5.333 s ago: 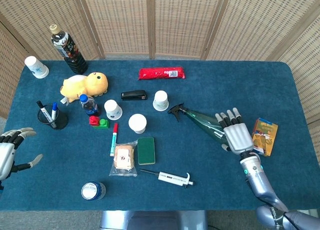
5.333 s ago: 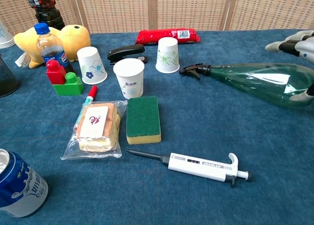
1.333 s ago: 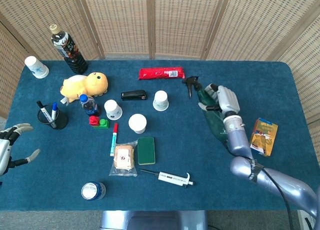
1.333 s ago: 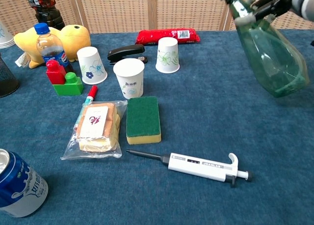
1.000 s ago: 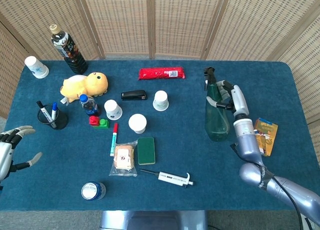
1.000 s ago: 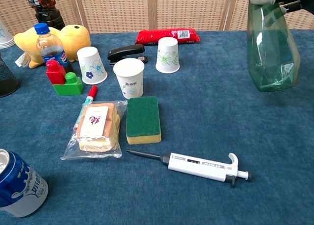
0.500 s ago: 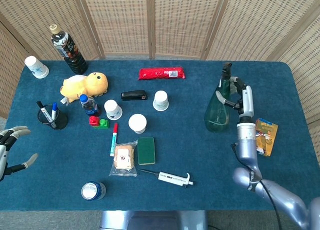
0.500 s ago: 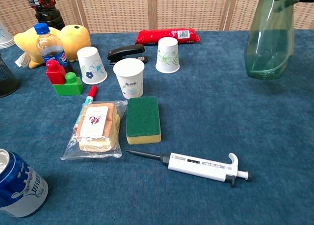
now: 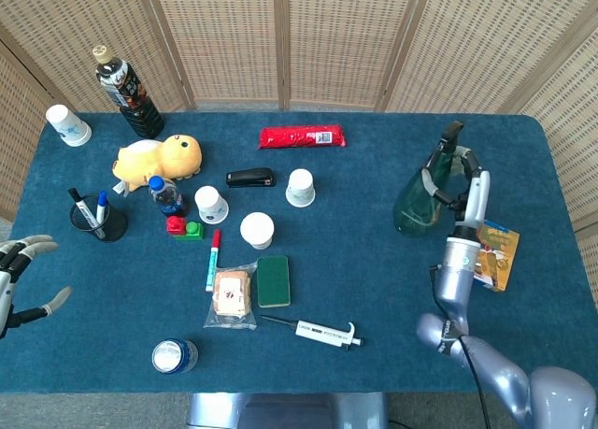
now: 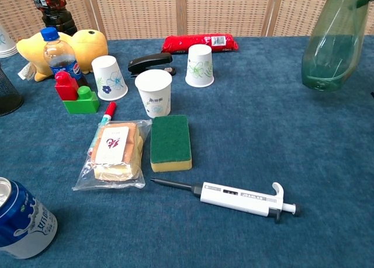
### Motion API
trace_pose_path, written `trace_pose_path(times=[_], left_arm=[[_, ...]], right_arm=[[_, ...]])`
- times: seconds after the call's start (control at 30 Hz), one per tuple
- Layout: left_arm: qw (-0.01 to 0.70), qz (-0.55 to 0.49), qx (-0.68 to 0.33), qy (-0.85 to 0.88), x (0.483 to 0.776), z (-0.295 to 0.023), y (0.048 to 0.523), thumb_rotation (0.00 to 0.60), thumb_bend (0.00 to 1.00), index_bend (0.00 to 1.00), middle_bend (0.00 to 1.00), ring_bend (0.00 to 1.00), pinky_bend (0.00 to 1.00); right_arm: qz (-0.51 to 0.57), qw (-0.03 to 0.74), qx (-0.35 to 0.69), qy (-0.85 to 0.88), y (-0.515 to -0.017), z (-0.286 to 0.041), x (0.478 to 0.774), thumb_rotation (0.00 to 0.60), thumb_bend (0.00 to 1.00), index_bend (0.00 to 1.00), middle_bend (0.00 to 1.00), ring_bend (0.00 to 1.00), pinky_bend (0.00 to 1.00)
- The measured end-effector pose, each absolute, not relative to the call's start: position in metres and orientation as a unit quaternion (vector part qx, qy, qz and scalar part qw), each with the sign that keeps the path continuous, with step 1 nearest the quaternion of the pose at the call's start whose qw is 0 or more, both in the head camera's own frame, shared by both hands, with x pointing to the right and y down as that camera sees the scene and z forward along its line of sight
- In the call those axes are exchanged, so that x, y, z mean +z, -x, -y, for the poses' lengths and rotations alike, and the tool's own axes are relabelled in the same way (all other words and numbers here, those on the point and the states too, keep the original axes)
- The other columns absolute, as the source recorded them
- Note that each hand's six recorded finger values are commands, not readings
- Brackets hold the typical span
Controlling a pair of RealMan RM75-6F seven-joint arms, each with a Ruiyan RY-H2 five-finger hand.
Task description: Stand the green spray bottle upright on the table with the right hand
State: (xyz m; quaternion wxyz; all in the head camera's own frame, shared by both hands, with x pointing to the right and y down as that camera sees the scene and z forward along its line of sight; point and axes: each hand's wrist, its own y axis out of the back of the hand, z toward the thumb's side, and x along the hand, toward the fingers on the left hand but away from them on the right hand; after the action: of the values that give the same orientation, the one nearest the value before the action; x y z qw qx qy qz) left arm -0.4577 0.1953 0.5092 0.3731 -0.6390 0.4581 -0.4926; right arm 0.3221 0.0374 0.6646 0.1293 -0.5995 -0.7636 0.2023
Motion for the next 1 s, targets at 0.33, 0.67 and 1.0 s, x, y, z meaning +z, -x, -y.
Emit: trace_pose_path(times=[0.33,0.67,1.0], left_arm=[[0.375,-0.458,-0.488,0.641,0.506,-0.196,0.455,0.486,0.28,0.28,0.29,0.28,0.24],[0.378,-0.454,-0.486,0.645,0.505,-0.195,0.451,0.487,0.28,0.28,0.29,0.28,0.24],[0.377,-0.451,-0.488,0.646,0.506,-0.196,0.45,0.487,0.28,0.28,0.29,0.28,0.24]], right_arm=[[0.76,0.16,0.221,0.59,-0.332,-0.05,0.673,0.6,0.29,0.65,0.56,0.5,0.6],[0.752,0.198,0.247,0.578,-0.349,-0.063,0.679,0.6,0.28,0.65,0.56,0.5,0.6],[0.751,0.19,0.268,0.572,-0.361,-0.077,0.692,0.6,0.28,0.65,0.56,0.47,0.59]])
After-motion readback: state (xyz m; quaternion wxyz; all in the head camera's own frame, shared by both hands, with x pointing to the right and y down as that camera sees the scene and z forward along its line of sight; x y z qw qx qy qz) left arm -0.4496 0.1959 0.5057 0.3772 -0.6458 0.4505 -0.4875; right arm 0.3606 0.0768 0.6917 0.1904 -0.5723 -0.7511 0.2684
